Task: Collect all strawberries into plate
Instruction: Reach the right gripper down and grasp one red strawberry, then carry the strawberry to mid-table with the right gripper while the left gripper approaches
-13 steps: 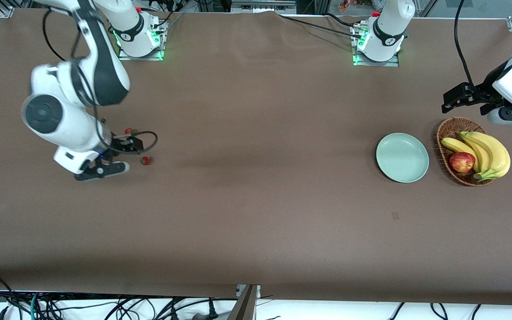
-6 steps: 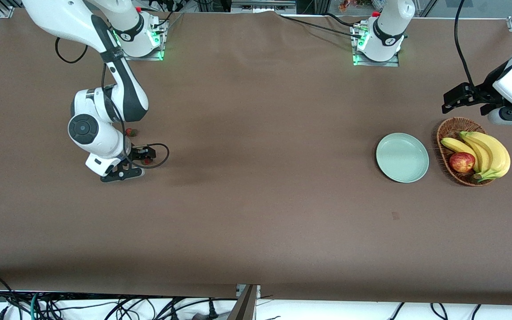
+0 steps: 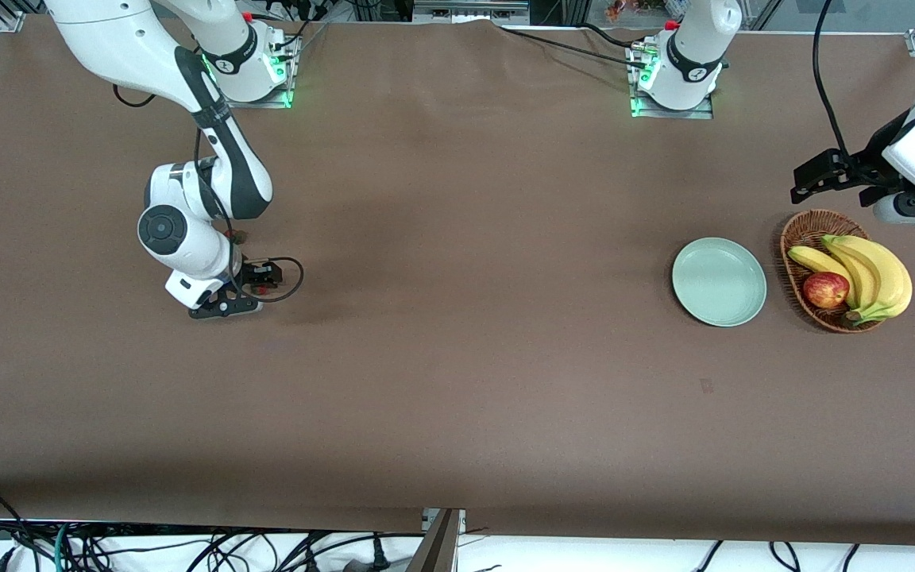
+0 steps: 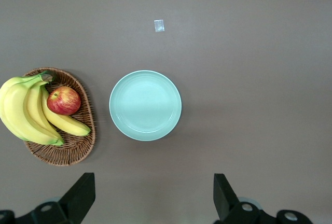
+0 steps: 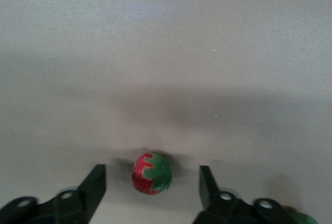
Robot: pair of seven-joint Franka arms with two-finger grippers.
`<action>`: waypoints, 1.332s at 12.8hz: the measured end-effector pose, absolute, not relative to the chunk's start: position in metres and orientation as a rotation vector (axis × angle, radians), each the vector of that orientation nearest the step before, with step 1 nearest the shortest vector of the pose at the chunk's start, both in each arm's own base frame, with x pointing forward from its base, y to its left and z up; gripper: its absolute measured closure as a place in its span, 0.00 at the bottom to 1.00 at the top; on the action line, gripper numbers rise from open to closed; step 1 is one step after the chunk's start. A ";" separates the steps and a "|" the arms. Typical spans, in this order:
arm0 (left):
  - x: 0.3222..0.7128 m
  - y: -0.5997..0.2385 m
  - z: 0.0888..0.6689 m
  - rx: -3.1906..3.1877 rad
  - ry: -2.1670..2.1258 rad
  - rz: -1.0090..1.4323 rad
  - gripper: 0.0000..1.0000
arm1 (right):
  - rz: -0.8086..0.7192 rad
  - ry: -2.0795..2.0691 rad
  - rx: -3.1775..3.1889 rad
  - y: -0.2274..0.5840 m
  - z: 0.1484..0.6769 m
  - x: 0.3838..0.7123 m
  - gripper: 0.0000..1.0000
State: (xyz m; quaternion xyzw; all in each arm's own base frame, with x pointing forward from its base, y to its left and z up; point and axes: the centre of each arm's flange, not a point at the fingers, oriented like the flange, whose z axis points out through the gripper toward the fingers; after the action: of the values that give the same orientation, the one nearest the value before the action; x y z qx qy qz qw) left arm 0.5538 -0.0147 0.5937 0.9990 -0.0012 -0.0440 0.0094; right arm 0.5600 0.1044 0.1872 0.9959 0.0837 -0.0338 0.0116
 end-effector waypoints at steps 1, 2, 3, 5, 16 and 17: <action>0.555 -0.013 0.592 3.119 0.000 -0.142 0.00 | -0.111 0.257 3.105 0.104 0.184 0.559 0.35; 0.555 -0.013 0.591 3.119 0.003 -0.146 0.00 | -0.114 0.250 3.108 0.103 0.181 0.559 0.35; 0.556 -0.012 0.590 3.119 0.004 -0.148 0.00 | -0.117 0.236 3.115 0.103 0.180 0.559 0.45; 0.556 -0.012 0.590 3.119 0.005 -0.149 0.00 | -0.117 0.223 3.122 0.103 0.180 0.559 0.67; 0.557 -0.015 0.587 3.119 0.008 -0.147 0.00 | -0.057 -0.189 3.374 0.301 0.265 0.590 0.67; 0.557 -0.015 0.586 3.119 0.007 -0.149 0.00 | -0.049 -0.257 3.389 0.345 0.272 0.586 0.67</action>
State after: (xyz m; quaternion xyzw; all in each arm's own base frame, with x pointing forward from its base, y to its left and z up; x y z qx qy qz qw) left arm 0.5567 -0.0150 0.5864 0.9988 0.0021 -0.0477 0.0096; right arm 0.5860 0.3453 0.2716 0.9888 -0.0749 -0.0144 -0.1284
